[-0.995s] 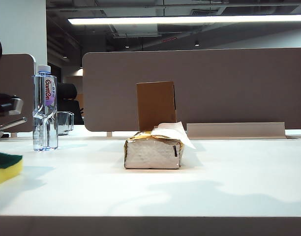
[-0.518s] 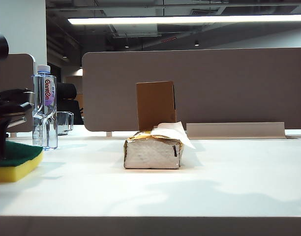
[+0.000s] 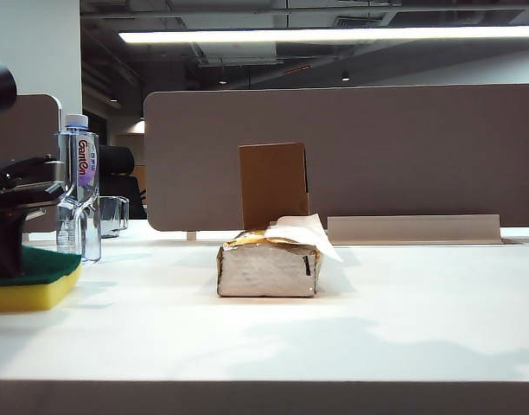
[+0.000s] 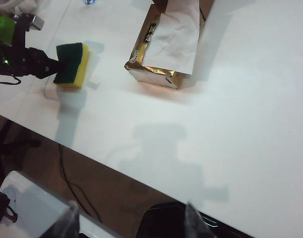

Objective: Move the sponge from right to left to wipe the table, avoiding obstacles on the table, and finally reaching the bottle of mineral water.

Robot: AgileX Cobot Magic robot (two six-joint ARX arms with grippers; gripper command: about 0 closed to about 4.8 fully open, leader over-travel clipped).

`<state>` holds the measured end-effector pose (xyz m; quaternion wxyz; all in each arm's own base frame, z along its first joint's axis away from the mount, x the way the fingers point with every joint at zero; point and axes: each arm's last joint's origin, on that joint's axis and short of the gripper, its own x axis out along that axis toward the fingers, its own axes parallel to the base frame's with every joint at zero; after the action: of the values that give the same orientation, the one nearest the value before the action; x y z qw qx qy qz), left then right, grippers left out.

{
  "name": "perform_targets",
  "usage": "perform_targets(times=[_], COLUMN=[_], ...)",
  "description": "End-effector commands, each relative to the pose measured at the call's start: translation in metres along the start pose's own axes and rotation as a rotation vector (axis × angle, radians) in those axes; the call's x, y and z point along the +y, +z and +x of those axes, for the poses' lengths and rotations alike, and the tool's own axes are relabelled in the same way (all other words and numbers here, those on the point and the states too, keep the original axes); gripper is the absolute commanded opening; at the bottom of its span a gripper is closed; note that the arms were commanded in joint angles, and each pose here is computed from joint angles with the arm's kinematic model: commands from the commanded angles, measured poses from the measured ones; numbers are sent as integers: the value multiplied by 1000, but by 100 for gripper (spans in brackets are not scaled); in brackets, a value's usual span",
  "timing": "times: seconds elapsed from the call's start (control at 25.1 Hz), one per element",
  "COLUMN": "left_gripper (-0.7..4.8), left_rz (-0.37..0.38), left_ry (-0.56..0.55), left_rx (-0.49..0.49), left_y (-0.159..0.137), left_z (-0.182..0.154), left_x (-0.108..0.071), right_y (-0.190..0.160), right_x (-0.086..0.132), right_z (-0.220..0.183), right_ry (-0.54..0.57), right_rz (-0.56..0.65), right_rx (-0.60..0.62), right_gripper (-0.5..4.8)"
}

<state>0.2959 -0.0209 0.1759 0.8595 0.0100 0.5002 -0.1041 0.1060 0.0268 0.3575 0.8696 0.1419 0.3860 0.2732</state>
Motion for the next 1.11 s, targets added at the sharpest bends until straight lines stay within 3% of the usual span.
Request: perform_targets(times=[0.04,0.36,0.64,0.92,1.11], left_gripper=[-6,-6,-6,-6,-6], left_rz=[-9,-10,-5,-3,-30], left_ry=[22,19,21,23,39], left_rx=[-50,-51,-78,-73,-70], left_y=[5,18,48,58,67], left_z=[4,30,35,47,58], left_x=[6,12,15,18,32], right_y=[1,-1,-2,-2,-3], right_x=[1,1,1,1,1], right_z=[-1,-1,-1,-2,-2], right_ry=[11,12,11,12,14], right_rz=[-6,5,12,12,12], right_rx=[-8,9,19,20,21], right_gripper=[273,273,273,273,272])
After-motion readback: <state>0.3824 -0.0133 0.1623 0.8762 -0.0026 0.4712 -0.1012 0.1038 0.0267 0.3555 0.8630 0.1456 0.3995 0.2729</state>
